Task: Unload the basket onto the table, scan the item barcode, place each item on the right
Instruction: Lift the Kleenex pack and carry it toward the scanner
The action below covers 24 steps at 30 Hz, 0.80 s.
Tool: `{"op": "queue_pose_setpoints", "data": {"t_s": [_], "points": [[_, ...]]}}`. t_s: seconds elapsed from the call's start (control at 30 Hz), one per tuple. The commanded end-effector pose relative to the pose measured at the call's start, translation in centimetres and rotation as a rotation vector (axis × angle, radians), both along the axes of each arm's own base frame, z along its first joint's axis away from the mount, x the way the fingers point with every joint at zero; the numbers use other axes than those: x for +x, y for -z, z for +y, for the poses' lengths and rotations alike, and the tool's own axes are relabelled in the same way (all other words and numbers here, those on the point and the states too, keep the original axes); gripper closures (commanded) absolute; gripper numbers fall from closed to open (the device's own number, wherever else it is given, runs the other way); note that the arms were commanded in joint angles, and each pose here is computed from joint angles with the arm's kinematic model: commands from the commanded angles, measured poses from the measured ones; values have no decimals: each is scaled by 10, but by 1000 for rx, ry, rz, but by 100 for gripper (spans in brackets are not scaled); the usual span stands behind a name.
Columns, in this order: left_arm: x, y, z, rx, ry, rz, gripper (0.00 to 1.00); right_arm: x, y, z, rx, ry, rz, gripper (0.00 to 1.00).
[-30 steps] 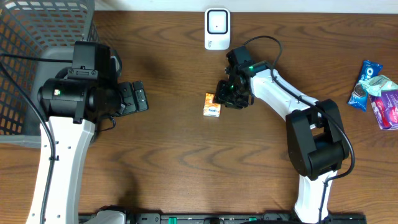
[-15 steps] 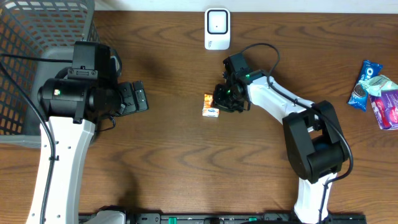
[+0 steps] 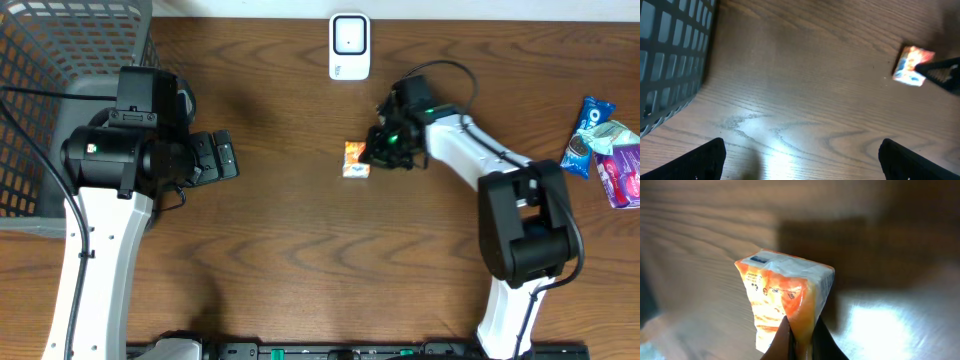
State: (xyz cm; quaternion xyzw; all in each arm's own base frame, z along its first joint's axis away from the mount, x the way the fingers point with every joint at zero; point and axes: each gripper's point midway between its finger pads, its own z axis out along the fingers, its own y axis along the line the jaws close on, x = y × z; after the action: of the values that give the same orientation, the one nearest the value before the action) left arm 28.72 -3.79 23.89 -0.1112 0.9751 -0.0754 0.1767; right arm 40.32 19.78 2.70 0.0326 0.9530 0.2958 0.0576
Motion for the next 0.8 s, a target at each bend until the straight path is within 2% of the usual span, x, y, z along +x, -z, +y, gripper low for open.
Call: {"op": "queue_pose_setpoints", "data": {"t_s": [0.0,0.1,0.3,0.47,0.77], "points": [[2,-7,2,9,7,-20,2,14,-60,6,220,-207,-233,99],[2,-7,2,9,7,-20,2,17,-93,-3,397,-322,-385,99],[2,-7,2,9,7,-20,2,30,-131,-48,600,-273,-483,99],[2,-7,2,9,7,-20,2,21,-178,-70,847,-336,-594,99],[2,-7,2,9,7,-20,2,29,-183,-78,900,-189,-356,99]]}}
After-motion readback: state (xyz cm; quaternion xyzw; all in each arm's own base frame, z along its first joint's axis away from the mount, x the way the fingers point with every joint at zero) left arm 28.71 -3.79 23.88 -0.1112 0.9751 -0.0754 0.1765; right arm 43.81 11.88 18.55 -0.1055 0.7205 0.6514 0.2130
